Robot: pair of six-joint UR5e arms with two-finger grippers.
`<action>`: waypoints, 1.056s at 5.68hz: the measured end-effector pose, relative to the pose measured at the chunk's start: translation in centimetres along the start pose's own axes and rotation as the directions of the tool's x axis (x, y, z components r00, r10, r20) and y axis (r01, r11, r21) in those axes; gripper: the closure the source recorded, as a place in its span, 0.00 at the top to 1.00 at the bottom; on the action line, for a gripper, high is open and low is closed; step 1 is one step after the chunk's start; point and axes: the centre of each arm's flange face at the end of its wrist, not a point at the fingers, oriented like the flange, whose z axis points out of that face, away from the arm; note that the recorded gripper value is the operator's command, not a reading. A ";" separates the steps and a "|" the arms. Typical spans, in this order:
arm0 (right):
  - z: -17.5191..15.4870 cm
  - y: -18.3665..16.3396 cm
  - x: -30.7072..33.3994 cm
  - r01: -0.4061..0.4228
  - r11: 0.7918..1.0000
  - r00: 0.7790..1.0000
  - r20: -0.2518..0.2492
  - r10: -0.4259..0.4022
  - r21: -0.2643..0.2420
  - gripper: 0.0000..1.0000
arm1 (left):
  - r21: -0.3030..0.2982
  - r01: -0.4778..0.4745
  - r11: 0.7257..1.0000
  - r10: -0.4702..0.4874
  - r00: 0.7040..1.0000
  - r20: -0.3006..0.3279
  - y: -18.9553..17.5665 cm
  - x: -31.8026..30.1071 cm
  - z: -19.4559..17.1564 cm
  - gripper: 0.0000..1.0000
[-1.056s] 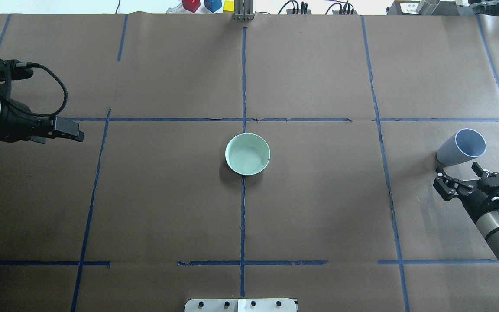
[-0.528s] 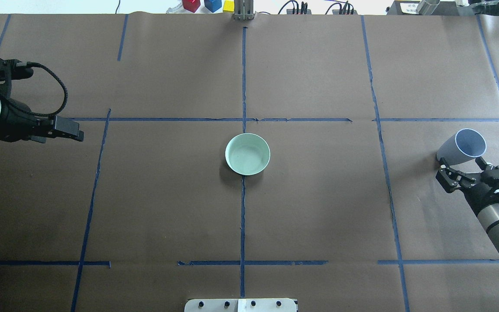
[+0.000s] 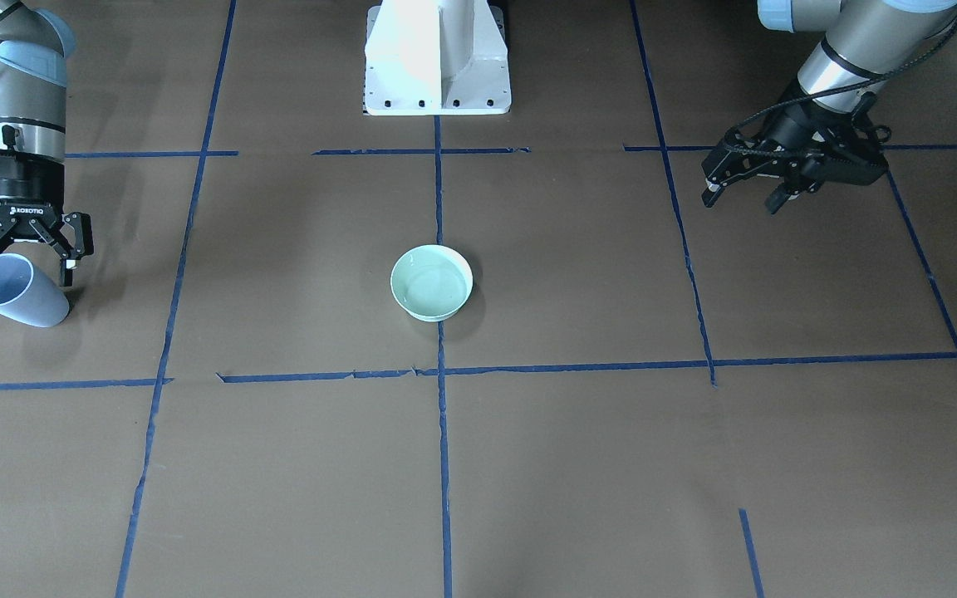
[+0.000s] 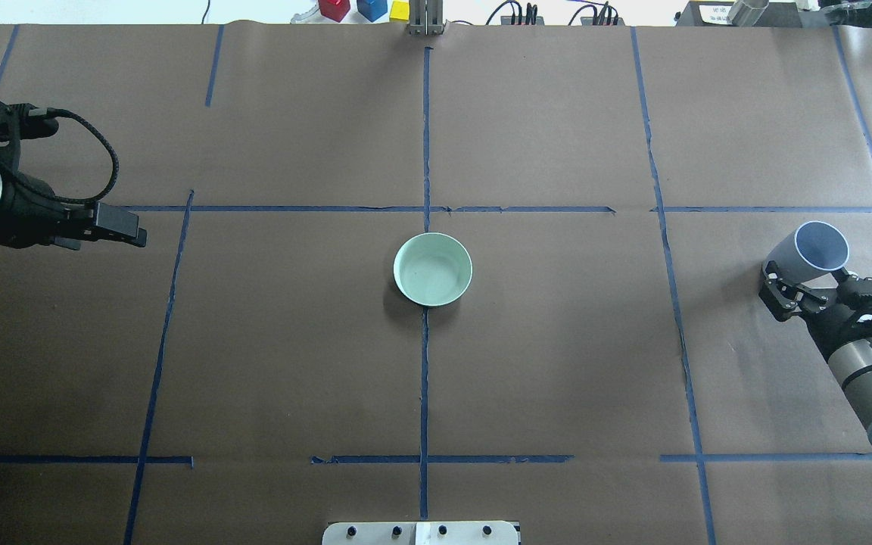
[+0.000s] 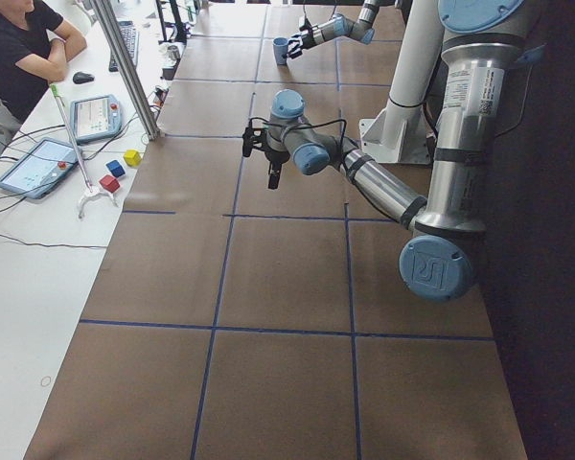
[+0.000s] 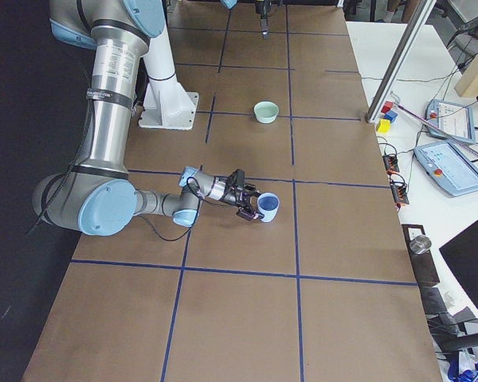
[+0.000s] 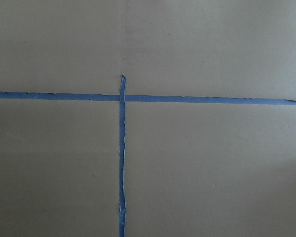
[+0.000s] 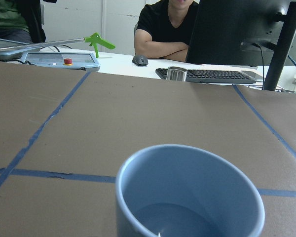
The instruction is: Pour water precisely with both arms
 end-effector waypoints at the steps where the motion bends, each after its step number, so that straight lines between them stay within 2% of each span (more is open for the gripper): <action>1: 0.6 -0.1 -0.3 -0.007 1.000 1.000 -0.002 0.007 -0.003 1.00 | 0.000 0.000 1.000 0.000 1.000 0.000 0.0 0.0 0.0 1.00; 5: 1.7 -0.5 0.8 0.006 1.000 1.000 -0.025 -0.006 -0.010 0.99 | 0.007 0.005 1.000 -0.005 1.000 0.002 -0.2 -0.3 -0.3 1.00; 6: 1.9 -0.6 1.0 0.009 1.000 1.000 -0.030 -0.009 -0.011 0.96 | 0.009 0.006 1.000 -0.006 1.000 0.002 -0.3 -0.3 -0.4 1.00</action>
